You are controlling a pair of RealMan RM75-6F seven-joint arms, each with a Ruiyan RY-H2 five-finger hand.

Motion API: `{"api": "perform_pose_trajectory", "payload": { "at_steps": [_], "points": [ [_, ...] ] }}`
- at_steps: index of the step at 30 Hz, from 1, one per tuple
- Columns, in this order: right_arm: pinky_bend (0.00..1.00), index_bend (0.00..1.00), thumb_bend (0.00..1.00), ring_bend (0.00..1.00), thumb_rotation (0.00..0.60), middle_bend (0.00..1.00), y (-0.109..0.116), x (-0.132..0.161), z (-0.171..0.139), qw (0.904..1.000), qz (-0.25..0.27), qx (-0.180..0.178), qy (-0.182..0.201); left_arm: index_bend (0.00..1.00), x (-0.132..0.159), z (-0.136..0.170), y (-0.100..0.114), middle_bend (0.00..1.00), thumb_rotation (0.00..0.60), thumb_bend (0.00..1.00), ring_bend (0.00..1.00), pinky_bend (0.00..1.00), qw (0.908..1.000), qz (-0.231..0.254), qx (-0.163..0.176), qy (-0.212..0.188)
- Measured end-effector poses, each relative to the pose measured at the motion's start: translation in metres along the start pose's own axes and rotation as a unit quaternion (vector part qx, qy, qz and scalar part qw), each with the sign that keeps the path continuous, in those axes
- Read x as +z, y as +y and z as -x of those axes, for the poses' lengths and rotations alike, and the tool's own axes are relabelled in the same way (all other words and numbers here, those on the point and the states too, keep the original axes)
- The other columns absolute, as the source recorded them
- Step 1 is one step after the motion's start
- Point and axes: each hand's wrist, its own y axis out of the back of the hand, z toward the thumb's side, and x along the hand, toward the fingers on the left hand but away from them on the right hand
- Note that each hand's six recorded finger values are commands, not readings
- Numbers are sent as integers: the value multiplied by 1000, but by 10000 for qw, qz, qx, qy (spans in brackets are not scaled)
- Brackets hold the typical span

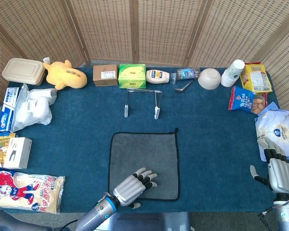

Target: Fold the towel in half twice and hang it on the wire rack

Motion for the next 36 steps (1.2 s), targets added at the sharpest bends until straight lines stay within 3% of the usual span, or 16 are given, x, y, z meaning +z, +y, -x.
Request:
{"api": "perform_pose_trajectory", "payload": {
  "at_steps": [23, 36],
  "points": [
    [0, 96, 385, 0, 600, 26, 3, -4, 0, 10000, -14, -37, -55, 200, 0, -17, -7, 99, 600, 282, 0, 0, 9997, -176, 103, 104],
    [0, 96, 385, 0, 600, 26, 4, -6, -2, 9999, -28, -75, -108, 210, 0, -24, -4, 116, 600, 346, 0, 0, 9994, -139, 267, 177]
  ]
}}
